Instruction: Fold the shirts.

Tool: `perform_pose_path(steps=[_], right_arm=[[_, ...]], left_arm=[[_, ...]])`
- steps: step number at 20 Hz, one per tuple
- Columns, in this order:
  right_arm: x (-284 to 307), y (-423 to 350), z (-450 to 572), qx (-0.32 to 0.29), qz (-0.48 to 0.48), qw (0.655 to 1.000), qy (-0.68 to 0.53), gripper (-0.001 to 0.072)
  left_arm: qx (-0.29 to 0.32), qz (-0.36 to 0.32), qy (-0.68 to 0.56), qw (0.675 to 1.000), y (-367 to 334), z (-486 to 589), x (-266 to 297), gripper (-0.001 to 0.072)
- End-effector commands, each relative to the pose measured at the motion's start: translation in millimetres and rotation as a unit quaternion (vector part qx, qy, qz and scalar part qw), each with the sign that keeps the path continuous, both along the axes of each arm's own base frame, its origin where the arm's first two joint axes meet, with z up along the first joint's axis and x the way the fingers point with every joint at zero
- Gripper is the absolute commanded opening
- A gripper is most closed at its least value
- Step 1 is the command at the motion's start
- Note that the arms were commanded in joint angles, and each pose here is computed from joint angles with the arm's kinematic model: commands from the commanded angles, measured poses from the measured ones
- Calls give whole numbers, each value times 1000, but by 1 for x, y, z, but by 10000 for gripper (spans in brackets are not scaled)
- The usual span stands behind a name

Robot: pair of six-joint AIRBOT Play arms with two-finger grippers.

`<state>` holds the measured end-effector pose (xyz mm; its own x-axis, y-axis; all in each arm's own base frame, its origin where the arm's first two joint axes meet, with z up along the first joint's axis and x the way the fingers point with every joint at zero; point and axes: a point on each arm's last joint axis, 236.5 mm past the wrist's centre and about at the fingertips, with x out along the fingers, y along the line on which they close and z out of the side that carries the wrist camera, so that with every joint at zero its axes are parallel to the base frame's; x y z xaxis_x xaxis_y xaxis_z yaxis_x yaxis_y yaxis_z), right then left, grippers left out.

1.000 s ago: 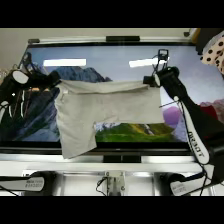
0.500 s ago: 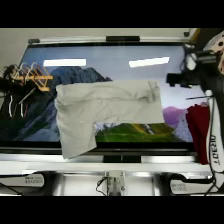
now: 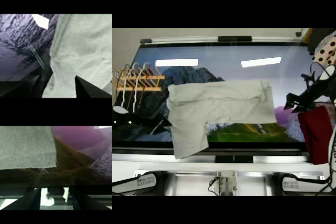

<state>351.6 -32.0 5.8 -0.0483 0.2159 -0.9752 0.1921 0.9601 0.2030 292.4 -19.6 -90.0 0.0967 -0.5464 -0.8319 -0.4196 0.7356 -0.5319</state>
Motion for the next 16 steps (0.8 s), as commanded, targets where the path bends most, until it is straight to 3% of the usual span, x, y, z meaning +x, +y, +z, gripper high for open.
perform_pose_path(steps=[1, 5, 7, 9, 13, 16], right_arm=[[3, 6, -4, 19, -3, 1000, -9, 483], [3, 5, -4, 18, -2, 1000, -9, 483], [0, 6, -4, 18, -1, 1000, -4, 485], [-7, 5, -12, 18, 7, 1000, 8, 501], [-23, 40, -54, 106, -15, 994, 21, 501], [-18, 32, -81, 82, -47, 996, 1, 501]], left_arm=[[21, 21, -35, 999, -5, -19, 9, 442], [56, 31, -70, 995, -7, -24, 32, 435], [61, 39, -76, 994, -8, -24, 37, 160], [60, 37, -76, 995, -8, -22, 36, 35], [64, 18, -101, 993, -8, -9, 37, 34], [64, 14, -117, 991, -10, 5, 38, 34]])
